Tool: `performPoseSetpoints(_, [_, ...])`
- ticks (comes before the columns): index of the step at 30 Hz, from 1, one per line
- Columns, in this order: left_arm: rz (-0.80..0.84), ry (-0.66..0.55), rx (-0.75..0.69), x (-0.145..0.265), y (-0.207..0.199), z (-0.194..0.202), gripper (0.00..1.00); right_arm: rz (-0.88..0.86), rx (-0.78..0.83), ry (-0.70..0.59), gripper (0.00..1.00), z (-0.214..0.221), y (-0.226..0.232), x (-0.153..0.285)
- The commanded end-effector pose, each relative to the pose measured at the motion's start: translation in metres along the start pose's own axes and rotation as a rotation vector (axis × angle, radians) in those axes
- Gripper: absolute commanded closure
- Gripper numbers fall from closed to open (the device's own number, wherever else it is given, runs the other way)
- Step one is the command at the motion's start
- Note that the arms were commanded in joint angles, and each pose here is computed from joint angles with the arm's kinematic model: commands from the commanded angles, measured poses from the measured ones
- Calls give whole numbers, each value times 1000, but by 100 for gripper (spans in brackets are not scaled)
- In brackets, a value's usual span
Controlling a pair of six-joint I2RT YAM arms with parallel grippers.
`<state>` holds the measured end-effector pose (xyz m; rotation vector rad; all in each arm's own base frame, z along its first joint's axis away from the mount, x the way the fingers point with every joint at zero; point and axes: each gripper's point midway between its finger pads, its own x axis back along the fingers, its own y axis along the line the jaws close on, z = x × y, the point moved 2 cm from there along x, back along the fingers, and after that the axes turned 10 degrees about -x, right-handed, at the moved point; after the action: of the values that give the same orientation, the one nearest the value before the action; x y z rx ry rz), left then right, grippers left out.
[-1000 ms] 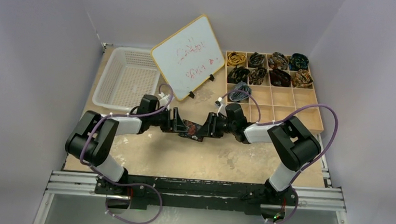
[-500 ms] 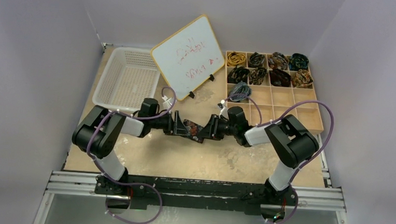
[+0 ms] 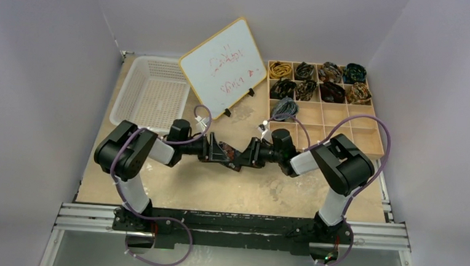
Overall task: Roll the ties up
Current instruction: Pick up the tie at the center of the board.
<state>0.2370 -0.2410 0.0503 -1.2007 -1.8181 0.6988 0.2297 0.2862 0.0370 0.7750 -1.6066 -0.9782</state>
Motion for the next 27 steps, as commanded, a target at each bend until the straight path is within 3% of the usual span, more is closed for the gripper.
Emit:
performPoseSetpoints(1, [65, -12, -14, -7, -10, -1, 40, 13, -26, 44, 59, 15, -13, 0])
performPoseSetpoints(6, [70, 6, -18, -8, -11, 5, 46, 17, -35, 49, 59, 17, -15, 0])
performPoseSetpoints(15, [94, 29, -75, -5, -23, 7, 67, -1, -14, 43, 56, 12, -3, 2])
performPoseSetpoints(27, [108, 47, -137, 5, -39, 3, 75, -32, 185, -73, 24, -15, 40, 34])
